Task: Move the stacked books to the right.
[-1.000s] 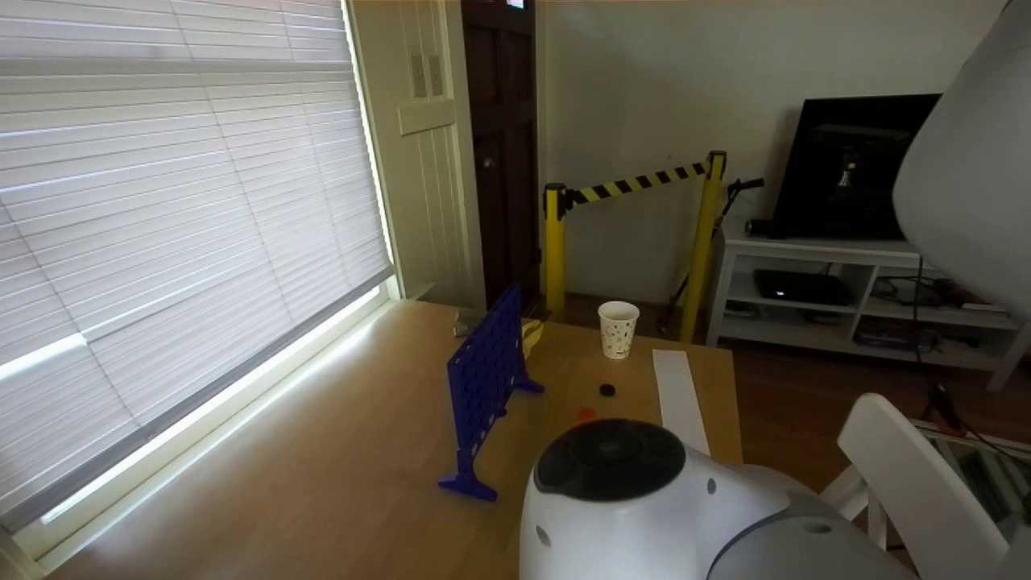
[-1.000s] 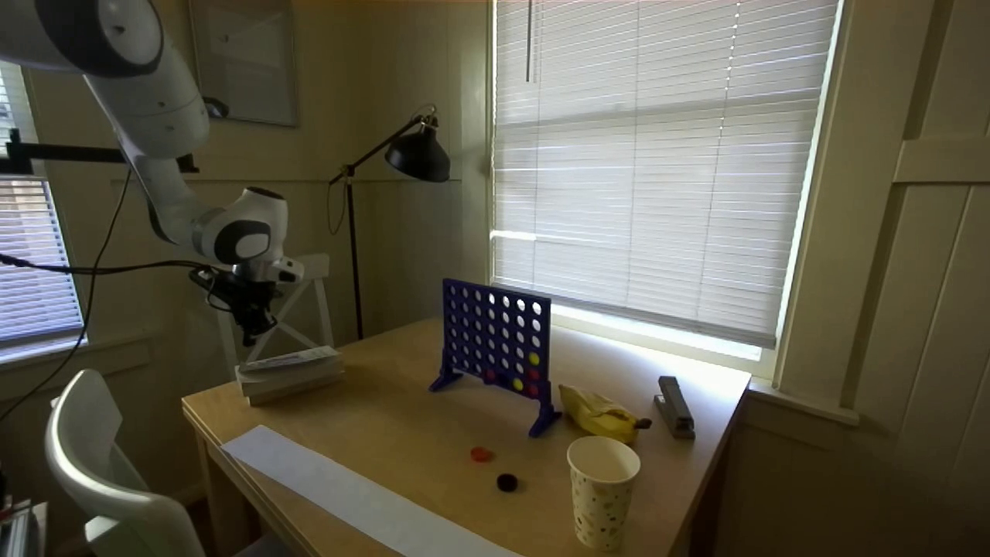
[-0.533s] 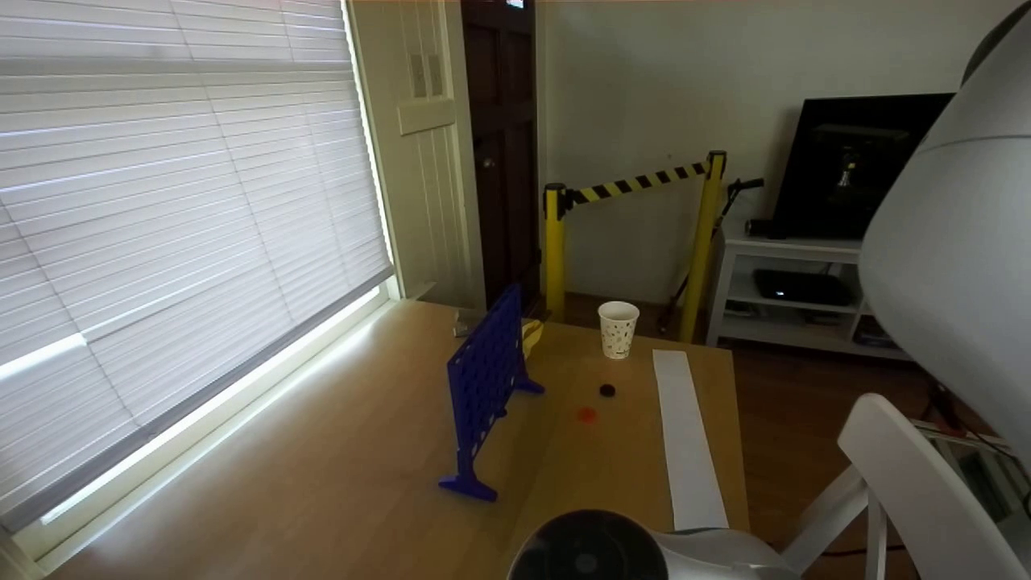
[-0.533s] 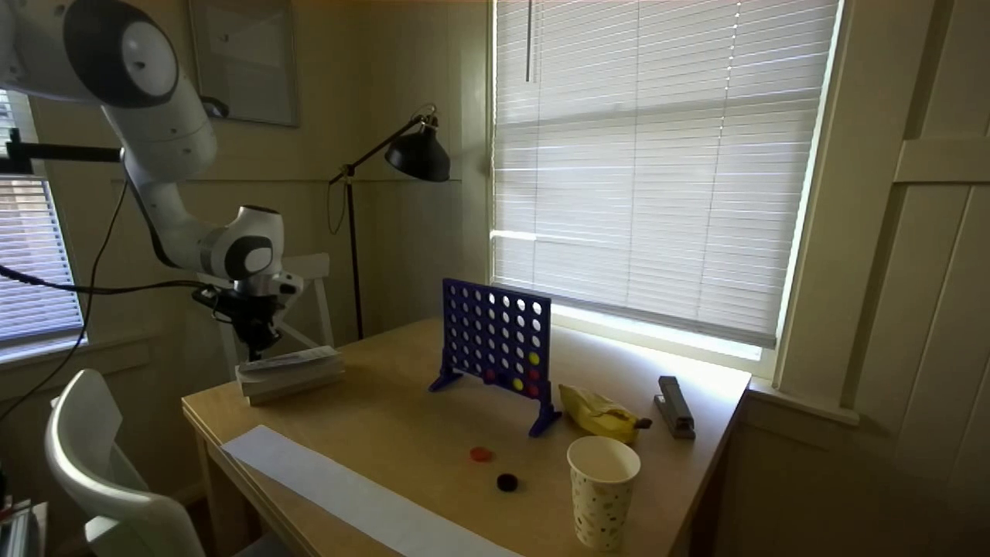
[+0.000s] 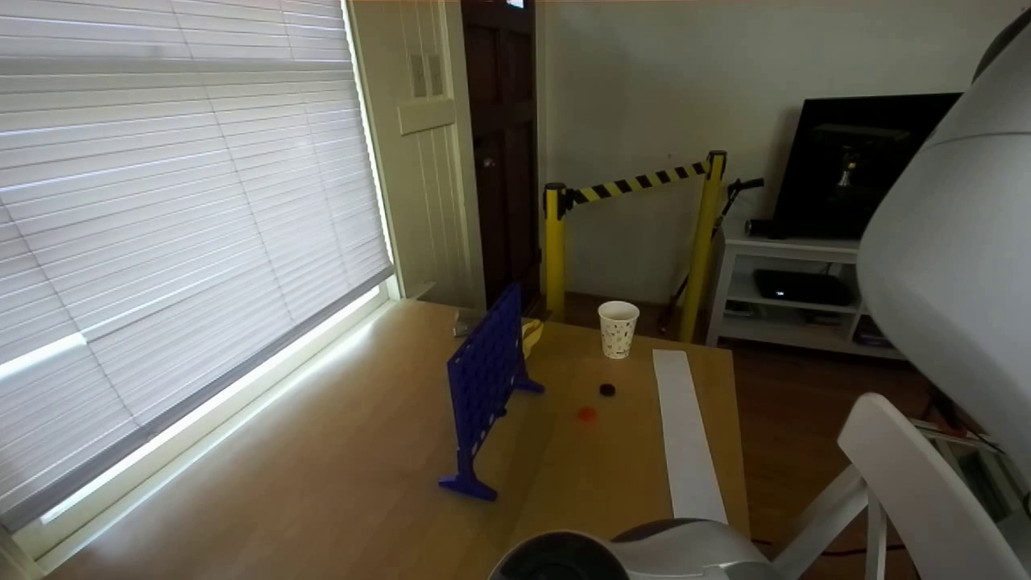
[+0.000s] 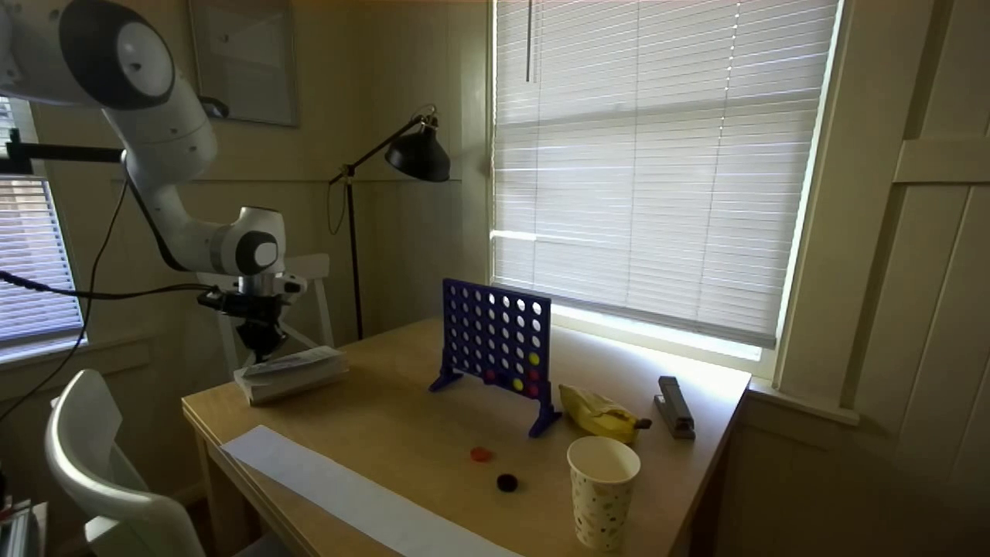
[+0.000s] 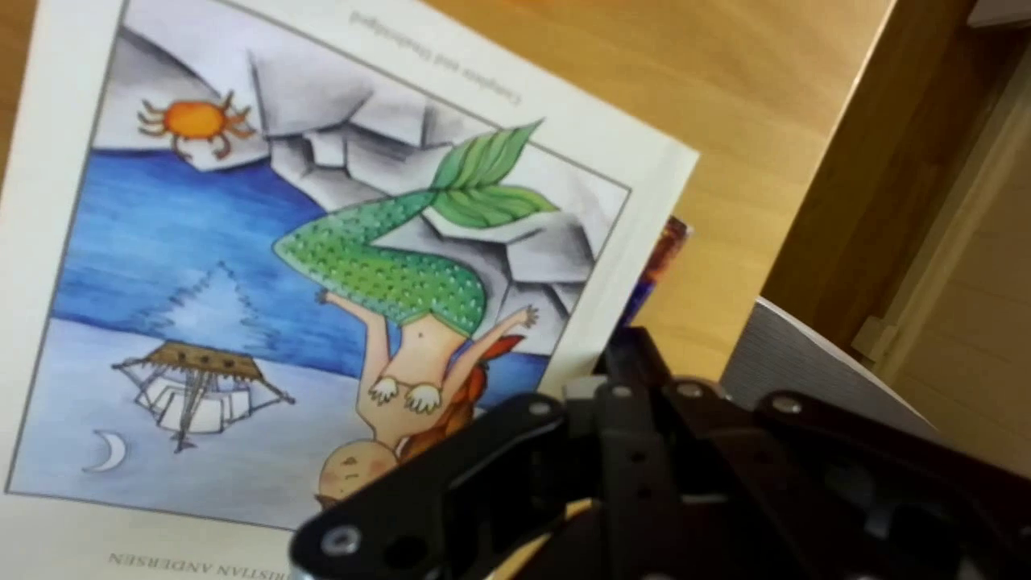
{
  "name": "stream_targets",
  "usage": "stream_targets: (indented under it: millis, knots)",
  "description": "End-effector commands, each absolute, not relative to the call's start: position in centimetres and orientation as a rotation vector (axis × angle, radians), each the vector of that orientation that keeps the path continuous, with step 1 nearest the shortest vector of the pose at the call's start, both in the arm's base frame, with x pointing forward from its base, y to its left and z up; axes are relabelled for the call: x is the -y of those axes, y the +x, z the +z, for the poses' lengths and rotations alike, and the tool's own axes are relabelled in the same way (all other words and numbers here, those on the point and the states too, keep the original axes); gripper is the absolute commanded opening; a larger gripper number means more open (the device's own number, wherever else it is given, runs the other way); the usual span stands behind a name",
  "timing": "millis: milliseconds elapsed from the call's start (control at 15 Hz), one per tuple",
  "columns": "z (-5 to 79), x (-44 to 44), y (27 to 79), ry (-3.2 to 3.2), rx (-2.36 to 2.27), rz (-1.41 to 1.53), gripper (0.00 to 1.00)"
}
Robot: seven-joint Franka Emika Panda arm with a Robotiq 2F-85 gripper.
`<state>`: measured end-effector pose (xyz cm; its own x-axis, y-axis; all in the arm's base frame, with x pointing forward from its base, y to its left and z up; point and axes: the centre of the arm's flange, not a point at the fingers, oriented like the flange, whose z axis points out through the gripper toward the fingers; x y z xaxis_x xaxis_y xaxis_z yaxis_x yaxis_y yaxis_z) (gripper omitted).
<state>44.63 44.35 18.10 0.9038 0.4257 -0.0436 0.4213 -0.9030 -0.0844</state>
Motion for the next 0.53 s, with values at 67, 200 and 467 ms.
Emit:
stream_targets:
  millis: [67, 200, 467]
  knots:
    - [17.3, -43.7, 45.0, -3.075, 0.71, 0.163, 0.0]
    - [17.5, -43.9, 44.9, -3.06, 0.723, 0.177, 0.0]
    - [19.7, -45.5, 44.9, -3.004, 0.734, 0.077, 0.0]
